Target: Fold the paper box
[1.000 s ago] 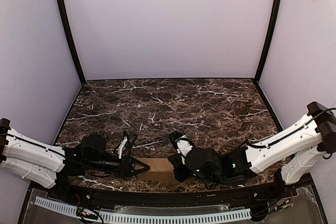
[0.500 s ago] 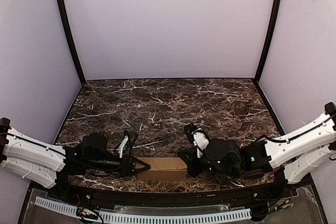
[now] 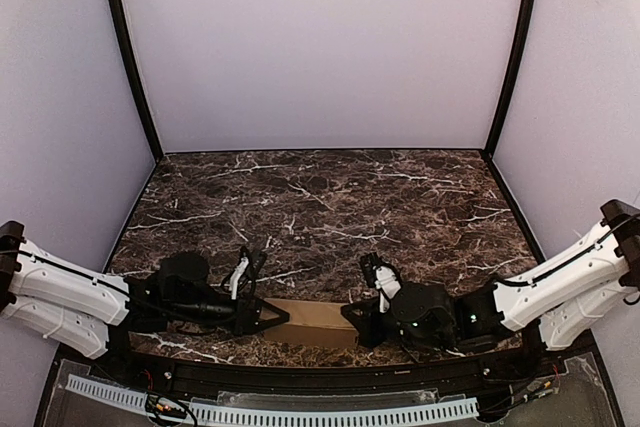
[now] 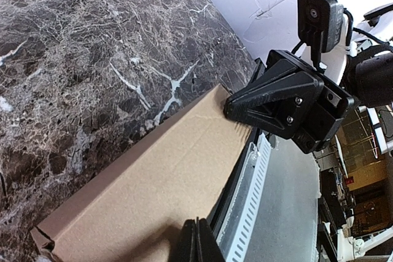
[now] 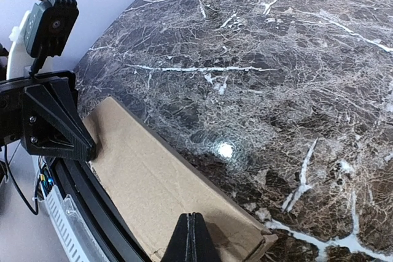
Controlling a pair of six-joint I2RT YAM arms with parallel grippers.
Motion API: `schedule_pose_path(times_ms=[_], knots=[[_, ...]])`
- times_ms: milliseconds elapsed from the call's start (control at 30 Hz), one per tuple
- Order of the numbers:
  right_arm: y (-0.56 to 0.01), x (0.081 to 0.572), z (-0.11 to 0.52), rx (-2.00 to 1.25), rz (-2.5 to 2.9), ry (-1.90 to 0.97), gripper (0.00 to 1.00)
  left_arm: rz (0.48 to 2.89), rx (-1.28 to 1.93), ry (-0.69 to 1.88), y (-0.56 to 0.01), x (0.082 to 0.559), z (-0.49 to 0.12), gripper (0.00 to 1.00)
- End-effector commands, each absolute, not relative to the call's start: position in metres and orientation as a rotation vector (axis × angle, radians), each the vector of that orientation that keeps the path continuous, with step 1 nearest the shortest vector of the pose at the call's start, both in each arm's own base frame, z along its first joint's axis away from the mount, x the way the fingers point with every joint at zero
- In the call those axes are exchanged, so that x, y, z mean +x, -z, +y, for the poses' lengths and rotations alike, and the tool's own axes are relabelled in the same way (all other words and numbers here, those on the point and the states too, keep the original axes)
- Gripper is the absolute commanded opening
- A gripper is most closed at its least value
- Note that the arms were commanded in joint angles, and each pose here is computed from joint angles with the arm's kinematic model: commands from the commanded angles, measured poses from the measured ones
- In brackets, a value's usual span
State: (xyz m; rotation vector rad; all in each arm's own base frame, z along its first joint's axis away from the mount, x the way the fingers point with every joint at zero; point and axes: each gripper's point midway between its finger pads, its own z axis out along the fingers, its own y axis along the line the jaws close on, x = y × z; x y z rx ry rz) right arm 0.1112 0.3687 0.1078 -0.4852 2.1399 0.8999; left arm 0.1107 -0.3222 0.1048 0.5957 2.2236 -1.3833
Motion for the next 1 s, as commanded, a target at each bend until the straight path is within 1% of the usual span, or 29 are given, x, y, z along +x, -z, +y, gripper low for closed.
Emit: schedule_pose_path(times_ms=[0,133,300,367,467,567,667,800,867,900,933,967], knots=[[-0.110,0.111,0.355,-0.548,2.146,-0.794,0.00,2.453,0.613,1.199,-0.052,0.101,-0.297,0.00],[-0.143,0.120,0.355,-0.558,2.078,-0.776,0.01,2.426,0.630,1.189,-0.062,0.105,-0.301,0.00],[-0.166,0.121,0.354,-0.612,2.040,-0.765,0.15,2.397,0.655,1.153,-0.079,0.111,-0.304,0.01],[-0.170,0.119,0.352,-0.638,2.041,-0.755,0.18,2.373,0.670,1.153,-0.090,0.114,-0.307,0.02],[-0.175,0.112,0.353,-0.705,2.032,-0.780,0.26,2.342,0.703,1.126,-0.108,0.119,-0.312,0.06],[-0.176,0.095,0.361,-0.860,2.014,-0.834,0.28,2.296,0.711,1.079,-0.131,0.128,-0.313,0.13],[-0.168,0.070,0.368,-1.041,2.014,-0.903,0.25,2.292,0.718,0.983,-0.141,0.135,-0.306,0.17],[-0.148,0.041,0.376,-1.220,2.031,-0.971,0.16,2.270,0.704,0.920,-0.159,0.150,-0.306,0.16],[-0.135,0.036,0.380,-1.239,2.054,-0.946,0.12,2.272,0.699,0.910,-0.163,0.157,-0.308,0.11],[-0.128,0.036,0.382,-1.244,2.065,-0.928,0.09,2.264,0.698,0.909,-0.166,0.161,-0.309,0.07],[-0.124,0.036,0.385,-1.239,2.075,-0.910,0.04,2.275,0.690,0.895,-0.163,0.166,-0.310,0.05],[-0.117,0.036,0.386,-1.240,2.089,-0.891,0.01,2.269,0.692,0.902,-0.165,0.169,-0.312,0.03]])
